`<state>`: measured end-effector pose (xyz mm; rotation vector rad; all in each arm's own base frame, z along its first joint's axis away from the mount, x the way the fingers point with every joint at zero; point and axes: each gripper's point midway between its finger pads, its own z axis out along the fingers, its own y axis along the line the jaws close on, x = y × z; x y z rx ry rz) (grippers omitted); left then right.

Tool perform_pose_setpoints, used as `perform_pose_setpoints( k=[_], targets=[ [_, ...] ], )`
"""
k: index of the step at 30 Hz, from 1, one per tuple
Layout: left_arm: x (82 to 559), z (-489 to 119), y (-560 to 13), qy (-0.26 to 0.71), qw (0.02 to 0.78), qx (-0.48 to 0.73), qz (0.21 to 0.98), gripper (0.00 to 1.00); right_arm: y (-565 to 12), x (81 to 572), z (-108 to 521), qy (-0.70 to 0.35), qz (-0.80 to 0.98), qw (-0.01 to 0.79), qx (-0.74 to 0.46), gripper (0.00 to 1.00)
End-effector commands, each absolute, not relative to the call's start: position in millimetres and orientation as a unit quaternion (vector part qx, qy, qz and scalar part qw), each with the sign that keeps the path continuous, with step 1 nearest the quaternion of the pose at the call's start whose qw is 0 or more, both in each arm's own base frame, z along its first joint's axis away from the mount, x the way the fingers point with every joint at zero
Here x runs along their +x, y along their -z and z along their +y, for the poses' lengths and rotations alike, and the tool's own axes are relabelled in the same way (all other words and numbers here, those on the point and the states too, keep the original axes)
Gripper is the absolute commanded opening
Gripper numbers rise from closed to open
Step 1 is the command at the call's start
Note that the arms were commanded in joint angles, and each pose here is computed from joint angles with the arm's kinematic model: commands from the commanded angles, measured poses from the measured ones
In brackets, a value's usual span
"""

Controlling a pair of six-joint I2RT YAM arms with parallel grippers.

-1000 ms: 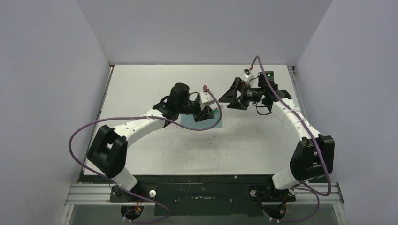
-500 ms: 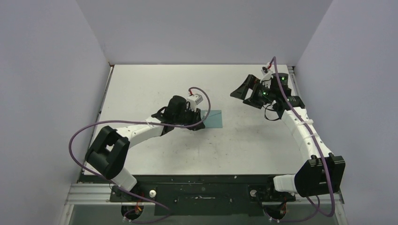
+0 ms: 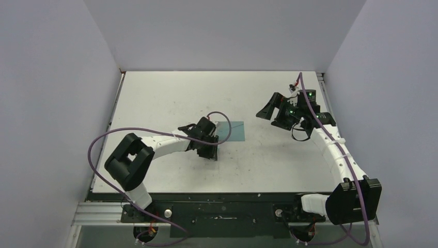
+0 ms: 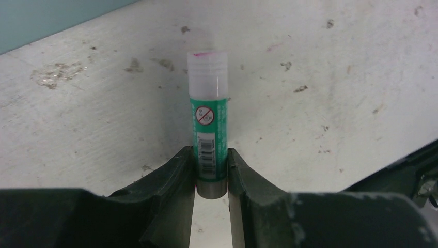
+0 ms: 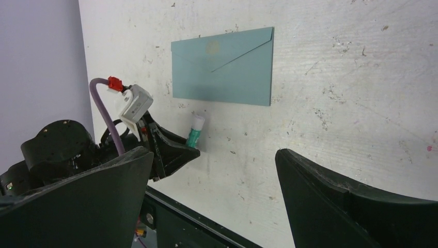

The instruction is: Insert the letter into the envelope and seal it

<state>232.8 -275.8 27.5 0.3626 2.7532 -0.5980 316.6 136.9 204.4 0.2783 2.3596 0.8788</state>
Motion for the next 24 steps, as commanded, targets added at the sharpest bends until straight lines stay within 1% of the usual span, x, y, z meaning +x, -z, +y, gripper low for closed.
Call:
perform_pose_setpoints(
  k=[1,5,9,11,12,13,14,15,16,17,20,24],
  targets=[
    [250.9,-274.5,-31.5,0.166,0.169,0.077,0.968,0.3,-212.7,309.4,131.4,-0.325,0.885,0.319,0.096,0.93],
    [257.7,-267.7,-24.7,0.122,0.172,0.06,0.976,0.48,-206.3,302.5,129.7,-0.318,0.892,0.307,0.091,0.93],
    [262.7,-264.7,-29.5,0.107,0.186,0.057,0.975,0.56,-200.8,294.5,121.2,-0.288,0.908,0.294,0.086,0.93],
    [265.9,-264.0,-41.2,0.109,0.2,0.058,0.972,0.61,-202.9,291.9,116.1,-0.274,0.91,0.298,0.088,0.94],
    [268.3,-264.5,-50.4,0.113,0.211,0.057,0.969,0.63,-204.2,291.3,112.4,-0.264,0.911,0.302,0.096,0.97],
    [270.1,-265.5,-61.4,0.121,0.222,0.058,0.966,0.67,-206.5,291.1,108.8,-0.255,0.911,0.307,0.104,0.95],
    [272.4,-265.0,-73.4,0.126,0.235,0.058,0.962,0.71,-207.6,291.2,105.5,-0.247,0.911,0.309,0.112,0.9],
    [274.6,-264.2,-87.0,0.132,0.251,0.056,0.957,0.75,-208.0,290.7,101.6,-0.236,0.913,0.31,0.121,0.9],
    [275.9,-262.3,-100.6,0.137,0.265,0.055,0.953,0.94,-207.6,289.5,97.6,-0.225,0.916,0.307,0.129,0.9],
    [276.7,-259.9,-117.1,0.145,0.282,0.052,0.947,0.97,-205.8,287.1,93.6,-0.213,0.919,0.303,0.135,0.9],
    [269.2,-247.2,-162.7,0.167,0.324,0.046,0.93,0.96,-201.9,278.8,70.4,-0.149,0.928,0.299,0.163,0.9],
    [249.1,-204.9,-220.6,0.172,0.394,0.019,0.903,0.96,-223.7,267.7,36.6,-0.064,0.925,0.323,0.19,0.9]
  ],
)
